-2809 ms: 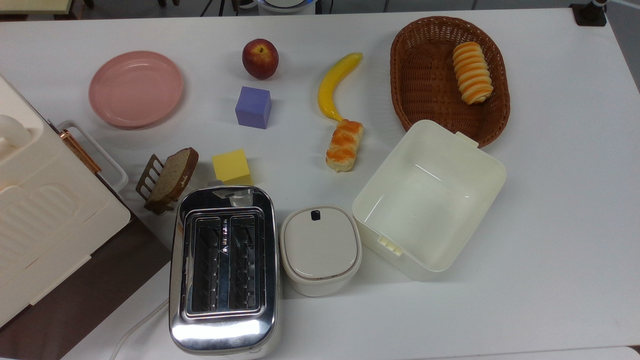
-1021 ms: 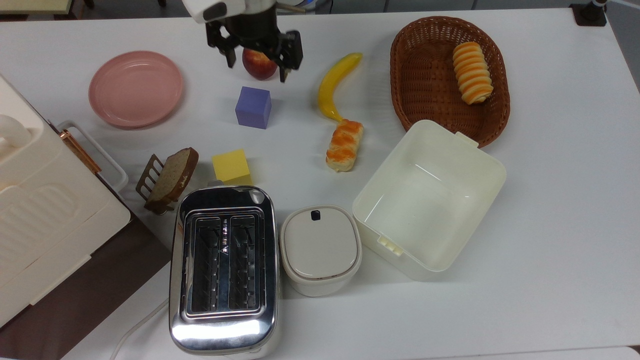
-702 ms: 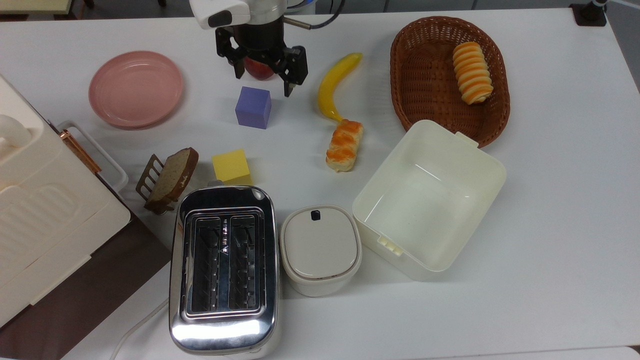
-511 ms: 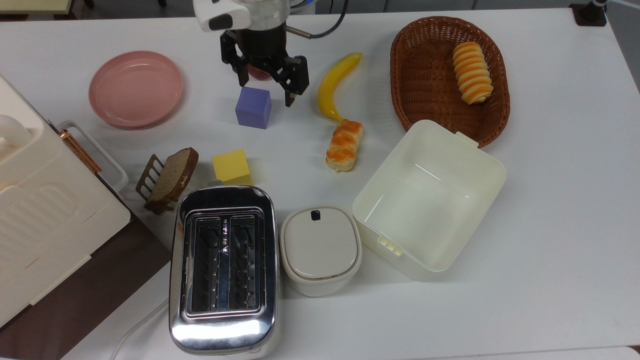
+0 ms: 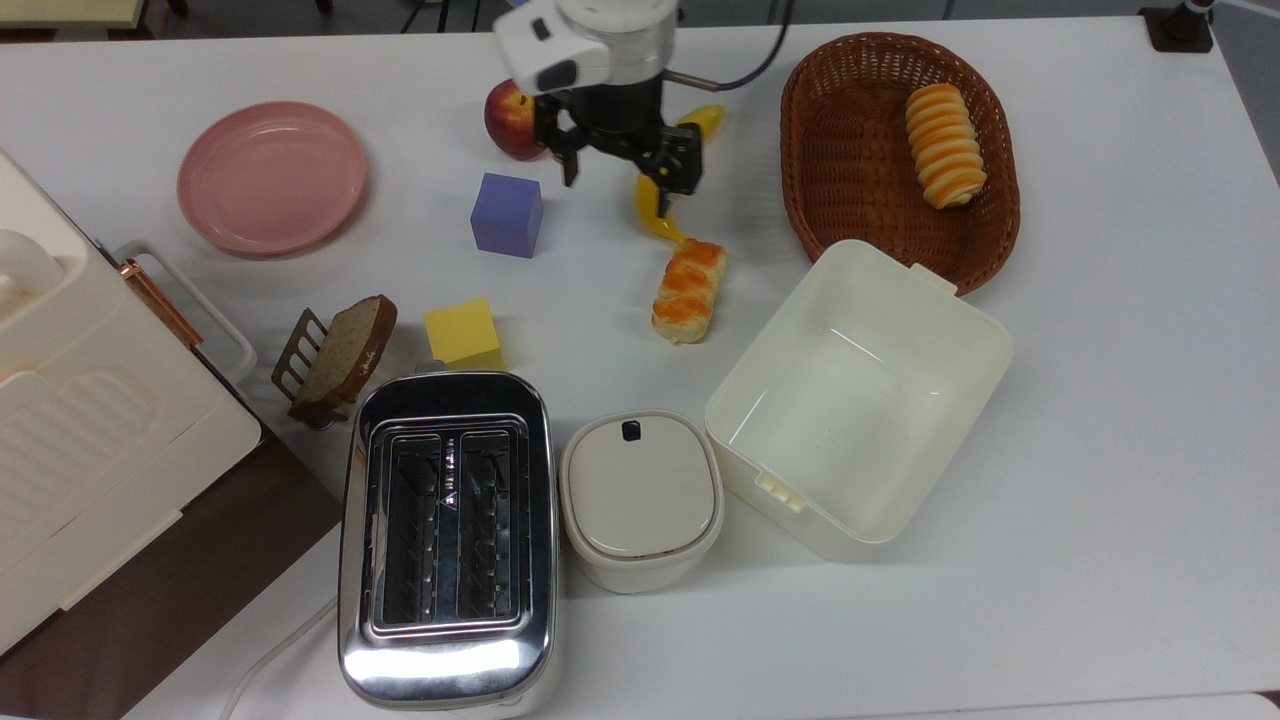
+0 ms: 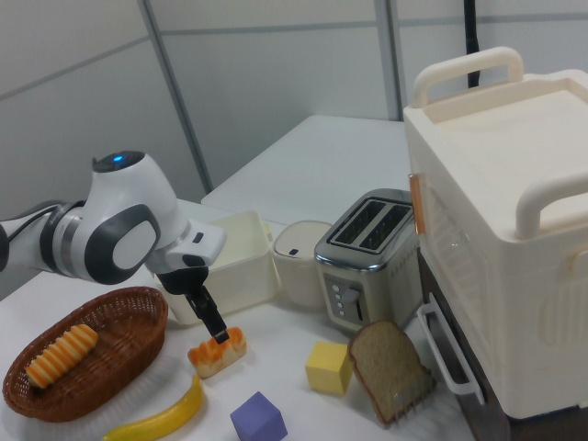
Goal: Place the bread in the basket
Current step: 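Lower the gripper onto the orange-topped bread piece and close on it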
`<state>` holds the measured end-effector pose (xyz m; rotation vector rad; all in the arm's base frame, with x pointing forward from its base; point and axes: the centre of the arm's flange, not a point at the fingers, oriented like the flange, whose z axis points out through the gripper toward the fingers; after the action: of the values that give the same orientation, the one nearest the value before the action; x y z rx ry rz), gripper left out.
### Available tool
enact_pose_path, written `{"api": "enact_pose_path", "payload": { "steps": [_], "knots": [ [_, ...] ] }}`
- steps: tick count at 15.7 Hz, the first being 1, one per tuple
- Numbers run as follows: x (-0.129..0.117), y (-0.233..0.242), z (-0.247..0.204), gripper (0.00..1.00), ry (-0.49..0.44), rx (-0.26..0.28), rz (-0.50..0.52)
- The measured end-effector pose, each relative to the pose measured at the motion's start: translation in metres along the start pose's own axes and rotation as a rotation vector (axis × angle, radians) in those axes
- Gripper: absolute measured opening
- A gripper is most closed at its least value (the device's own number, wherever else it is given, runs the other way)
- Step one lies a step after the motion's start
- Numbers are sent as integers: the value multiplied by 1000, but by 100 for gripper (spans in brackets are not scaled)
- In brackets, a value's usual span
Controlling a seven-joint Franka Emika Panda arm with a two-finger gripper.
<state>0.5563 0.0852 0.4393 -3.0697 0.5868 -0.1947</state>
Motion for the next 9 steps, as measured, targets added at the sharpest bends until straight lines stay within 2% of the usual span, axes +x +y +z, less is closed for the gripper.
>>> {"api": "enact_pose_path", "payload": {
  "steps": [4,9],
  "knots": [
    [-28,-38,15,100,6,19,-81],
    [-22,-44,46,100,21,31,-84]
  ]
}}
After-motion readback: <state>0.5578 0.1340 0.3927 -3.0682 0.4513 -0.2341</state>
